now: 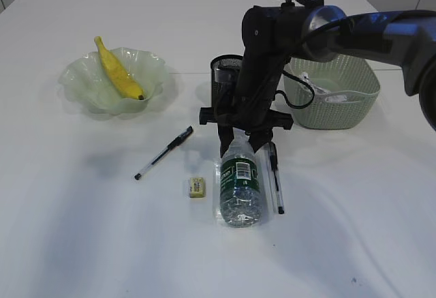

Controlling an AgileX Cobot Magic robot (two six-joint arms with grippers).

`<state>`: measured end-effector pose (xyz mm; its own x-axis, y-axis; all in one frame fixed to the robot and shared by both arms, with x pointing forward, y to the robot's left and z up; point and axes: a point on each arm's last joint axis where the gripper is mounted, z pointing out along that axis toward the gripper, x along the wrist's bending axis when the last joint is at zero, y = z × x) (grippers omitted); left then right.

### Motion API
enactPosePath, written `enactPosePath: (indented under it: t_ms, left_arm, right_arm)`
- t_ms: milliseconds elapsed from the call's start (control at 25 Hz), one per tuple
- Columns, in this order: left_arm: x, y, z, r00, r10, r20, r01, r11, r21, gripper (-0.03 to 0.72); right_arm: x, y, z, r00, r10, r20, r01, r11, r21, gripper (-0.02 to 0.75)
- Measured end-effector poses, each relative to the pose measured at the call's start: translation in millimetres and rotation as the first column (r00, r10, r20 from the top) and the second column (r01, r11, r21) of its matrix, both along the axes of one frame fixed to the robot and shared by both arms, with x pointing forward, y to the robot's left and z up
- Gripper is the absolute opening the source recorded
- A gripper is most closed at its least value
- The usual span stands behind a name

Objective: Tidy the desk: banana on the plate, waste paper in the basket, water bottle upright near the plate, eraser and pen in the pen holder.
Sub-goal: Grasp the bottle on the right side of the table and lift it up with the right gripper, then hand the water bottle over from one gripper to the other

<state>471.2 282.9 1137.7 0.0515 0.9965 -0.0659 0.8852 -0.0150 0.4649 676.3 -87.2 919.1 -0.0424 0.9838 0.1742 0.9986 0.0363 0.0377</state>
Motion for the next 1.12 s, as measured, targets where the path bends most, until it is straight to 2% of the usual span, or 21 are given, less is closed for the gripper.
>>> enactPosePath:
  t_ms: [360,520,800,880,1120]
  left_arm:
    - [0,-1,0,1.000,0.000,0.000,0.000,1.000,-0.006,0.275]
    - [0,-1,0,1.000,-0.001,-0.001,0.001,1.000,-0.009,0.275]
    - [0,-1,0,1.000,-0.001,-0.001,0.001,1.000,-0.009,0.275]
    - [0,-1,0,1.000,-0.001,-0.001,0.001,1.000,-0.009,0.275]
    - [0,-1,0,1.000,-0.001,-0.003,0.001,1.000,-0.012,0.275]
  right_arm:
    - [12,-1,29,0.990,0.100,0.102,-0.096,0.994,-0.043,0.349]
    - [11,-1,43,0.983,0.134,0.126,-0.131,0.991,-0.032,0.348]
    - [-1,-6,95,0.958,0.180,0.223,-0.181,0.983,-0.016,0.347]
    - [-12,-10,107,0.955,0.191,0.228,-0.191,0.981,-0.018,0.347]
    - [-61,-33,101,0.967,0.236,0.099,-0.231,0.971,-0.058,0.347]
